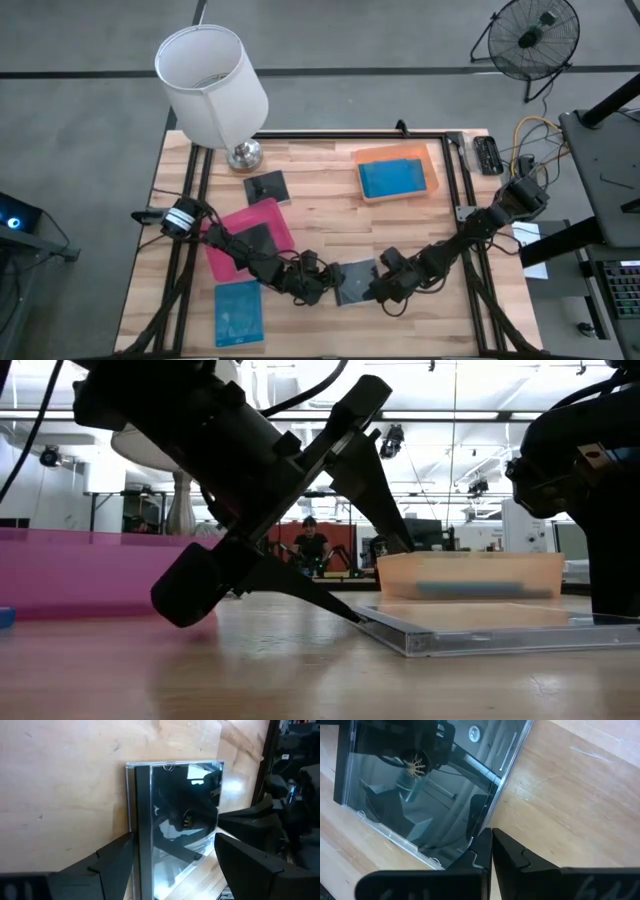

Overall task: Pick & place jewel cases by type
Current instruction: Put the bottom black CD case into the pink bin

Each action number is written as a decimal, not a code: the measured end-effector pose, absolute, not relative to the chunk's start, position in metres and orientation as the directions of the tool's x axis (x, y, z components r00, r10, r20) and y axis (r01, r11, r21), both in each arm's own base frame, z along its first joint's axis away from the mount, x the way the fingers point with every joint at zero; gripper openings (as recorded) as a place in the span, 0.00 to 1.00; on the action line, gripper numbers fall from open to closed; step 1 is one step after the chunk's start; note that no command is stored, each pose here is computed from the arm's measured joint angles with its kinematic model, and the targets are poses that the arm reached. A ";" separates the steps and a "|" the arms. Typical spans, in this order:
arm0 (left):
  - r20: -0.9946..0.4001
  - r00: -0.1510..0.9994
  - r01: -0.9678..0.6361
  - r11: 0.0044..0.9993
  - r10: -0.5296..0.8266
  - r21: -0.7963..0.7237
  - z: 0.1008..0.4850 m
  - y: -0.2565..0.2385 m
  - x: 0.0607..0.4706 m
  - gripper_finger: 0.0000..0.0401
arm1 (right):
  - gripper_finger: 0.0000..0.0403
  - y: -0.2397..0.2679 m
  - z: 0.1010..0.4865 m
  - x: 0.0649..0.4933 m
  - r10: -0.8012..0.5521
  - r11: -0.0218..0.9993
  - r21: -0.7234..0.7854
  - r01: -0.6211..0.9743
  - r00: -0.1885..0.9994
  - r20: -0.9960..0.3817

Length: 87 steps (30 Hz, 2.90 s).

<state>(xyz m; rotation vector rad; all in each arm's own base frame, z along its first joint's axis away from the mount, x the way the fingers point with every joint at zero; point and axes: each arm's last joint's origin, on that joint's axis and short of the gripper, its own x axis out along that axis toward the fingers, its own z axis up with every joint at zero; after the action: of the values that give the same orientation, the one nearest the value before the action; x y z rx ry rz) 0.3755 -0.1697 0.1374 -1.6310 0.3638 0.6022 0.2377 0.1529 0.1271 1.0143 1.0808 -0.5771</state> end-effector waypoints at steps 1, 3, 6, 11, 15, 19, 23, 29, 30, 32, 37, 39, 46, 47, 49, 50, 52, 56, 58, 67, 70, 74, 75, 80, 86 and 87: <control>-0.575 0.811 -0.558 -0.153 0.107 -0.815 0.138 -0.169 0.376 0.64 | 0.02 0.153 0.127 0.238 0.079 0.450 0.386 0.805 0.395 -0.915; -0.574 0.812 -0.556 -0.155 0.109 -0.816 0.138 -0.168 0.377 0.64 | 0.02 0.153 0.127 0.238 0.079 0.450 0.386 0.805 0.395 -0.915; -0.567 0.817 -0.551 -0.145 0.105 -0.822 0.138 -0.167 0.378 0.64 | 0.02 0.152 0.127 0.238 0.079 0.453 0.386 0.804 0.395 -0.915; -0.532 0.840 -0.523 -0.100 0.106 -0.846 0.144 -0.169 0.381 0.64 | 0.02 0.152 0.127 0.238 0.077 0.454 0.382 0.805 0.392 -0.917; -0.509 0.853 -0.505 -0.067 0.112 -0.861 0.151 -0.171 0.386 0.64 | 0.02 0.152 0.127 0.237 0.082 0.462 0.374 0.804 0.382 -0.921; -0.500 0.859 -0.497 -0.055 0.111 -0.866 0.155 -0.172 0.388 0.64 | 0.02 0.152 0.127 0.237 0.083 0.463 0.373 0.804 0.379 -0.921; -0.500 0.859 -0.497 -0.055 0.112 -0.866 0.155 -0.172 0.388 0.64 | 0.02 0.152 0.127 0.237 0.084 0.469 0.373 0.801 0.380 -0.921; -0.496 0.863 -0.493 -0.055 0.099 -0.868 0.156 -0.175 0.387 0.64 | 0.02 0.152 0.127 0.237 0.084 0.472 0.373 0.799 0.381 -0.921; -0.502 0.860 -0.499 -0.054 0.092 -0.865 0.156 -0.175 0.387 0.64 | 0.02 0.152 0.127 0.237 0.084 0.472 0.373 0.798 0.381 -0.921; -0.526 0.848 -0.523 -0.057 0.067 -0.851 0.154 -0.175 0.386 0.64 | 0.02 0.152 0.127 0.237 0.084 0.472 0.374 0.799 0.381 -0.921; -0.557 0.828 -0.554 -0.060 0.067 -0.830 0.151 -0.173 0.384 0.64 | 0.02 0.152 0.127 0.237 0.090 0.471 0.378 0.797 0.383 -0.920; -0.570 0.820 -0.567 -0.060 0.054 -0.821 0.150 -0.173 0.383 0.64 | 0.02 0.152 0.127 0.238 0.091 0.470 0.380 0.796 0.385 -0.919; -0.617 0.786 -0.614 -0.072 0.037 -0.786 0.146 -0.173 0.380 0.64 | 0.02 0.152 0.127 0.238 0.092 0.469 0.383 0.796 0.387 -0.918; -0.621 0.783 -0.618 -0.072 0.036 -0.783 0.145 -0.173 0.380 0.64 | 0.02 0.152 0.127 0.238 0.092 0.469 0.382 0.796 0.387 -0.918; -0.624 0.780 -0.620 -0.083 0.035 -0.780 0.143 -0.173 0.380 0.64 | 0.02 0.152 0.127 0.238 0.091 0.469 0.381 0.797 0.385 -0.918; -0.628 0.778 -0.623 -0.086 0.036 -0.777 0.142 -0.172 0.379 0.64 | 0.02 0.152 0.127 0.238 0.091 0.469 0.381 0.797 0.385 -0.918; -0.631 0.775 -0.626 -0.085 0.038 -0.775 0.140 -0.173 0.380 0.64 | 0.02 0.152 0.127 0.238 0.091 0.470 0.380 0.797 0.384 -0.919; -0.634 0.772 -0.628 -0.090 0.047 -0.773 0.136 -0.173 0.381 0.64 | 0.02 0.152 0.127 0.238 0.091 0.473 0.377 0.796 0.382 -0.920; -0.632 0.773 -0.626 -0.094 0.051 -0.774 0.134 -0.175 0.385 0.64 | 0.02 0.152 0.127 0.238 0.092 0.473 0.378 0.796 0.382 -0.919; -0.636 0.768 -0.631 -0.076 0.079 -0.772 0.125 -0.184 0.404 0.64 | 0.02 0.151 0.126 0.235 0.090 0.480 0.356 0.802 0.359 -0.929; -0.619 0.780 -0.618 -0.043 0.095 -0.785 0.132 -0.183 0.405 0.64 | 0.02 0.151 0.126 0.235 0.091 0.480 0.357 0.801 0.360 -0.929; -0.590 0.798 -0.596 0.018 0.120 -0.803 0.144 -0.182 0.405 0.64 | 0.02 0.151 0.126 0.236 0.091 0.479 0.360 0.801 0.362 -0.928; -0.588 0.797 -0.597 0.033 0.136 -0.802 0.145 -0.181 0.405 0.64 | 0.02 0.151 0.126 0.236 0.092 0.479 0.360 0.800 0.363 -0.927; -0.585 0.797 -0.595 0.031 0.152 -0.803 0.147 -0.179 0.405 0.64 | 0.02 0.151 0.126 0.236 0.091 0.479 0.362 0.800 0.365 -0.927; -0.589 0.798 -0.596 0.019 0.129 -0.803 0.148 -0.180 0.405 0.64 | 0.02 0.151 0.126 0.236 0.089 0.490 0.359 0.794 0.364 -0.927; -0.587 0.799 -0.594 0.019 0.128 -0.804 0.150 -0.180 0.405 0.64 | 0.02 0.151 0.126 0.236 0.089 0.490 0.359 0.794 0.364 -0.927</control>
<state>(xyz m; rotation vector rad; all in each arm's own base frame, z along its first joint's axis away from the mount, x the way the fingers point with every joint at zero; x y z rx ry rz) 0.4053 -0.1803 0.1497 -1.4525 0.4005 0.5839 0.2358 0.1510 0.1263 0.9749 1.1241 -0.5608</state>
